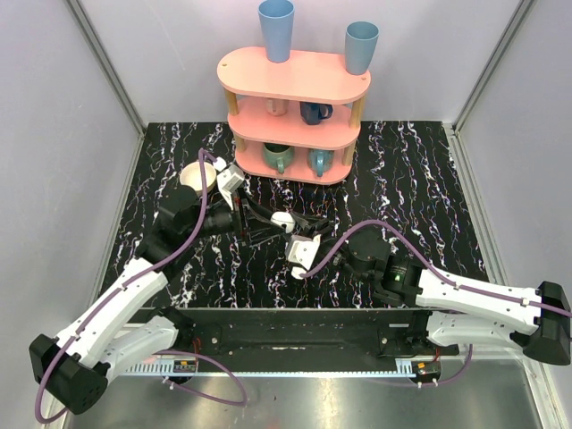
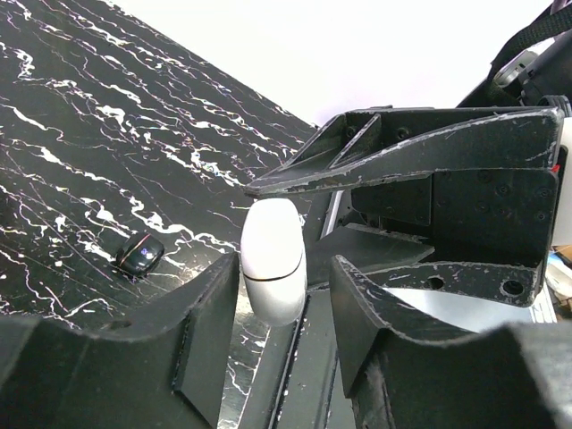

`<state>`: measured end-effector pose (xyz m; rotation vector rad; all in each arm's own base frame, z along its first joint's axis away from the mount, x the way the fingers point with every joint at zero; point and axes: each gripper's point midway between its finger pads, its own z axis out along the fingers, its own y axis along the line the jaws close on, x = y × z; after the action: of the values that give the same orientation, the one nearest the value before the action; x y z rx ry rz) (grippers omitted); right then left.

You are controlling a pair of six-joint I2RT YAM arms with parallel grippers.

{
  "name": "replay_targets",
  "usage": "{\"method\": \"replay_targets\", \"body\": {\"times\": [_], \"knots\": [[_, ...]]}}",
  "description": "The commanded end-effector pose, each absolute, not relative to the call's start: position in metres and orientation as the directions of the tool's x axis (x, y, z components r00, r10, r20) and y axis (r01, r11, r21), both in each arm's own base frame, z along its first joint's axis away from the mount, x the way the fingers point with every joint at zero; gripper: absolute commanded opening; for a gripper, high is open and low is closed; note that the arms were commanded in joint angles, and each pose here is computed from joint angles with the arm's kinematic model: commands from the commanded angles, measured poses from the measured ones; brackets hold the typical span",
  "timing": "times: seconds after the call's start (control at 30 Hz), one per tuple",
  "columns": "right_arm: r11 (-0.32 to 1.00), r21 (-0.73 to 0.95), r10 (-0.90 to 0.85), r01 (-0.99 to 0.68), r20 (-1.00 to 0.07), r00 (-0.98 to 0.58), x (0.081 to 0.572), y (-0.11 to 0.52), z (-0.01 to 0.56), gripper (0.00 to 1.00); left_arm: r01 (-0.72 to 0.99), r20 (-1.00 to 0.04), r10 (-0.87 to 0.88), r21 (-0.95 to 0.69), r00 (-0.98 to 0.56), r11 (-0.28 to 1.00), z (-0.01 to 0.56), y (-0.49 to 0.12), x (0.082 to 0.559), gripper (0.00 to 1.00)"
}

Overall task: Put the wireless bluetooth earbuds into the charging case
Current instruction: Pass from the right arm to the left

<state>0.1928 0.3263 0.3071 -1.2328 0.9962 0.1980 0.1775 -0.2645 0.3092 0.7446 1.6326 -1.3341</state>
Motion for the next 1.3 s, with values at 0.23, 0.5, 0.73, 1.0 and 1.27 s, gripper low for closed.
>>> {"method": "replay_targets", "body": {"times": [0.23,0.5,0.73,1.0,1.27], "knots": [[0.437,-0.679,-0.314,-0.590,-0.730,0.607,0.190,0.325,0.333,0.28,0.879,-0.909,-0.105,-0.417,-0.404,0.231,0.317,-0.268,0.179,0.39],[0.432,-0.681,-0.305,-0.592,-0.728,0.614,0.188,0.326,0.335,0.28,0.878,-0.910,-0.113,-0.414,-0.398,0.240,0.320,-0.268,0.182,0.24],[0.438,-0.676,-0.291,-0.593,-0.731,0.618,0.186,0.325,0.335,0.47,0.883,-0.914,-0.100,-0.405,-0.392,0.237,0.317,-0.269,0.181,0.00],[0.594,-0.568,-0.238,-0.570,-0.801,0.550,0.198,0.308,0.361,0.86,0.885,-0.963,-0.174,-0.258,-0.205,0.387,0.318,-0.247,0.191,0.00],[0.784,-0.142,-0.014,-0.605,-0.977,0.211,0.208,0.283,0.400,0.95,0.855,-0.939,-0.315,-0.043,0.142,0.516,0.337,-0.213,0.188,0.00]]}}
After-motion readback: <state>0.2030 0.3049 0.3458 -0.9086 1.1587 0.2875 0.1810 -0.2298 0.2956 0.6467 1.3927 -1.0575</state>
